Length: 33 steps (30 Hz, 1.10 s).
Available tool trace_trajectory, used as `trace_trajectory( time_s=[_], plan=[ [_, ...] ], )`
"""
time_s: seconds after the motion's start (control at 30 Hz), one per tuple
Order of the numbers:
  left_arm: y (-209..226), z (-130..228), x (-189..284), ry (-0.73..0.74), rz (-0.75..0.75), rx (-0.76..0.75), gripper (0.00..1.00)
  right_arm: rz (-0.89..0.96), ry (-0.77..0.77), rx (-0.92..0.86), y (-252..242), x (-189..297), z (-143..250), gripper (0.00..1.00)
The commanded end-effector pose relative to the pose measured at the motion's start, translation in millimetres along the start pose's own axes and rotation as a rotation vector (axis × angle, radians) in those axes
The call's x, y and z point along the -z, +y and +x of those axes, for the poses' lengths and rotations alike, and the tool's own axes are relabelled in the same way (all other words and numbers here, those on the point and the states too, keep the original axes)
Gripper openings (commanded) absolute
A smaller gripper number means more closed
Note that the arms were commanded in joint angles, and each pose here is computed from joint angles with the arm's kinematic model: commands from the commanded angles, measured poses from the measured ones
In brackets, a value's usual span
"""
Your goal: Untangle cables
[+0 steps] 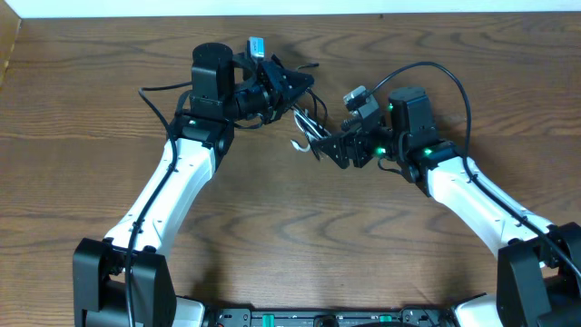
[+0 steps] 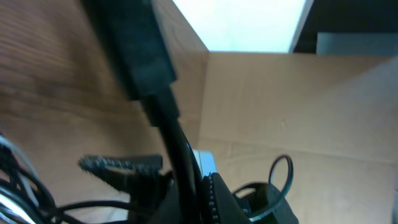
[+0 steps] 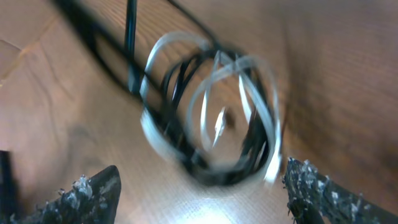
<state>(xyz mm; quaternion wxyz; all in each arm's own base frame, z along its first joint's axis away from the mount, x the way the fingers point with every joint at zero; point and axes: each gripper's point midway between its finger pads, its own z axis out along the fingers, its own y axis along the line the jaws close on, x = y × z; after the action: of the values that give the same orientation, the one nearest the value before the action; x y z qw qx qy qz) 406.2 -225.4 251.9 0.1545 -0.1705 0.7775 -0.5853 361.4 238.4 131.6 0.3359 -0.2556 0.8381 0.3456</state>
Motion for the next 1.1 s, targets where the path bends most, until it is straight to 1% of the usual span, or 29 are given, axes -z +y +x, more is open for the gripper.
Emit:
trace_trajectory(
  time_s=[0.0, 0.03, 0.1, 0.17, 0.27, 0.3, 0.37, 0.4, 0.43, 0.47, 0.5, 0.53, 0.57, 0.63, 0.67, 0.73, 0.77, 0.8, 0.83, 0.9, 0.97, 1.0, 1.07],
  plan=[
    [-21, 15, 3, 0.091, 0.061, 0.012, 0.07, 0.050, 0.002, 0.078, -9, -5, 1, 0.75],
    [-22, 17, 3, 0.100, 0.066, 0.018, 0.08, 0.060, 0.006, 0.090, -12, -5, 2, 0.72],
    [-23, 20, 3, 0.119, 0.071, 0.023, 0.07, 0.080, 0.015, 0.087, -17, -7, 5, 0.70],
    [-24, 23, 4, 0.136, 0.076, 0.035, 0.07, 0.076, 0.033, 0.089, -20, -14, 12, 0.64],
    [-25, 24, 4, 0.144, 0.078, 0.037, 0.08, 0.063, 0.044, 0.087, -20, -21, 17, 0.46],
    [-25, 24, 4, 0.144, 0.078, 0.036, 0.07, 0.059, 0.043, 0.089, -19, -22, 17, 0.36],
    [-25, 24, 4, 0.142, 0.078, 0.022, 0.07, 0.059, 0.036, 0.094, -19, -22, 15, 0.21],
    [-24, 23, 4, 0.141, 0.080, 0.004, 0.07, 0.059, 0.030, 0.095, -19, -22, 14, 0.15],
    [-24, 23, 4, 0.136, 0.079, -0.011, 0.07, 0.060, 0.023, 0.087, -19, -22, 12, 0.12],
    [-24, 21, 4, 0.127, 0.079, -0.046, 0.08, 0.063, 0.018, 0.066, -20, -21, 11, 0.09],
    [-22, 19, 3, 0.112, 0.074, -0.095, 0.08, 0.069, 0.010, 0.020, -23, -19, 9, 0.03],
    [-20, 18, 3, 0.101, 0.067, -0.128, 0.07, 0.072, 0.005, -0.008, -24, -17, 8, 0.01],
    [-15, 14, 2, 0.075, 0.046, -0.176, 0.08, 0.084, -0.005, -0.089, -29, -11, 5, 0.01],
    [7, -1, 3, -0.008, -0.055, -0.237, 0.08, 0.058, -0.015, -0.184, -30, 2, 2, 0.01],
    [29, -13, 6, -0.077, -0.161, -0.228, 0.09, 0.025, -0.013, -0.237, -29, 12, 1, 0.01],
    [56, -27, 15, -0.164, -0.299, -0.210, 0.21, 0.010, -0.008, -0.316, -30, 25, 2, 0.01],
    [68, -32, 19, -0.199, -0.363, -0.207, 0.31, 0.015, -0.004, -0.360, -32, 31, 3, 0.01],
    [79, -36, 25, -0.228, -0.425, -0.216, 0.38, 0.029, 0.000, -0.409, -36, 38, 5, 0.01],
    [88, -39, 30, -0.246, -0.476, -0.222, 0.49, 0.045, 0.004, -0.456, -40, 45, 8, 0.01],
    [99, -39, 36, -0.253, -0.541, -0.239, 0.63, 0.073, 0.015, -0.531, -48, 58, 15, 0.01],
    [105, -36, 38, -0.236, -0.566, -0.246, 0.71, 0.094, 0.033, -0.603, -53, 65, 23, 0.01],
    [107, -34, 39, -0.226, -0.576, -0.249, 0.73, 0.105, 0.044, -0.648, -55, 68, 27, 0.01],
    [112, -29, 41, -0.203, -0.594, -0.231, 0.73, 0.120, 0.070, -0.736, -57, 72, 37, 0.01]
  ],
)
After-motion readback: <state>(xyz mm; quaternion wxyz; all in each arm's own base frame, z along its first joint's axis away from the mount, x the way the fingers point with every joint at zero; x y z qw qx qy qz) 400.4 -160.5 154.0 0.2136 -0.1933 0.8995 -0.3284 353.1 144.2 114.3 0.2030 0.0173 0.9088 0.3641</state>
